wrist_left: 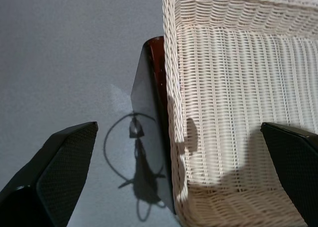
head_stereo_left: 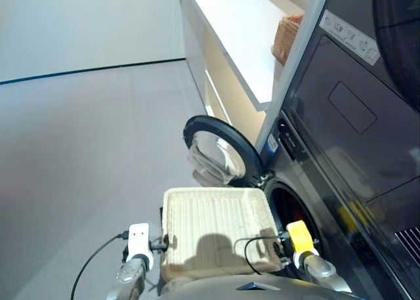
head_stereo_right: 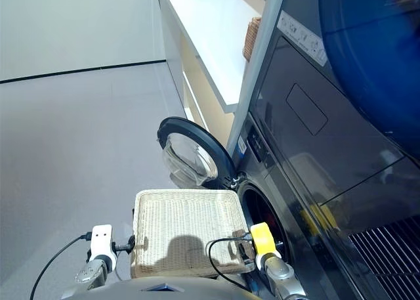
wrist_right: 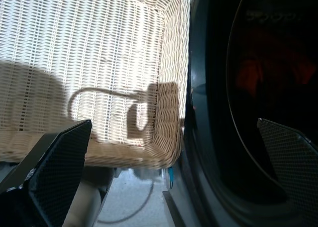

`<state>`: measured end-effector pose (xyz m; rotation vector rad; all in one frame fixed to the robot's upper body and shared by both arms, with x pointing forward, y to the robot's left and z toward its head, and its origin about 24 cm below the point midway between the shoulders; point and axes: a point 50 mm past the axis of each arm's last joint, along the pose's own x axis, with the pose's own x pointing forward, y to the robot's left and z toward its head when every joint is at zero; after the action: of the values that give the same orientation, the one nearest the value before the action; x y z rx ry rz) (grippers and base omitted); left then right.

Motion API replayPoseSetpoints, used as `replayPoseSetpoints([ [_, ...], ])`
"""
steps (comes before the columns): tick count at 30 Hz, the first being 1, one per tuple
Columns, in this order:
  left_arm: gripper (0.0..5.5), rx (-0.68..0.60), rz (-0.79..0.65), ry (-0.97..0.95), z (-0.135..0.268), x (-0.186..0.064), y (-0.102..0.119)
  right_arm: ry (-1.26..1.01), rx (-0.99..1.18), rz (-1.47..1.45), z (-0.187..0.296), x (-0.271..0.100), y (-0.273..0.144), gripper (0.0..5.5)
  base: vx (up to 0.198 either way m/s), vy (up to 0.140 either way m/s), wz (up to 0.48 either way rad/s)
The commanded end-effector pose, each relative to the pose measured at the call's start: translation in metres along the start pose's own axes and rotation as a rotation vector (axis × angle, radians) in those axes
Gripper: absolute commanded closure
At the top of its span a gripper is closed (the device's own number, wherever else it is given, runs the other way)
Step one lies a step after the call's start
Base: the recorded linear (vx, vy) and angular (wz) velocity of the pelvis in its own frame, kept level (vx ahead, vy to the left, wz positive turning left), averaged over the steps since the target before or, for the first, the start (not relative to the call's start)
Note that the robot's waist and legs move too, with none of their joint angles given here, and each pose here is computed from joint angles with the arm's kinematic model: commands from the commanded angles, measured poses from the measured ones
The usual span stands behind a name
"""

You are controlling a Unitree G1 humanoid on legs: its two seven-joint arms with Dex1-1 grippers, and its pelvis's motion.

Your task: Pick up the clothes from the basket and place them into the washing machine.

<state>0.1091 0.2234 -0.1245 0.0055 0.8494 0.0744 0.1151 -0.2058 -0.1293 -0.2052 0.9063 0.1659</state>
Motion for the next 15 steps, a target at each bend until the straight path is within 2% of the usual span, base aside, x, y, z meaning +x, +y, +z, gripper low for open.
replayPoseSetpoints([
  [1,0.0,0.077,-0.024,-0.056,0.015,0.005,-0.001,-0.038,-0.005,0.039,0.009,0.001,0.005,0.0,0.0,0.0,0.0],
  [15,0.0,0.062,-0.009,-0.025,0.009,0.007,-0.002,-0.079,0.011,0.079,0.021,0.005,0.011,0.0,0.0,0.0,0.0],
])
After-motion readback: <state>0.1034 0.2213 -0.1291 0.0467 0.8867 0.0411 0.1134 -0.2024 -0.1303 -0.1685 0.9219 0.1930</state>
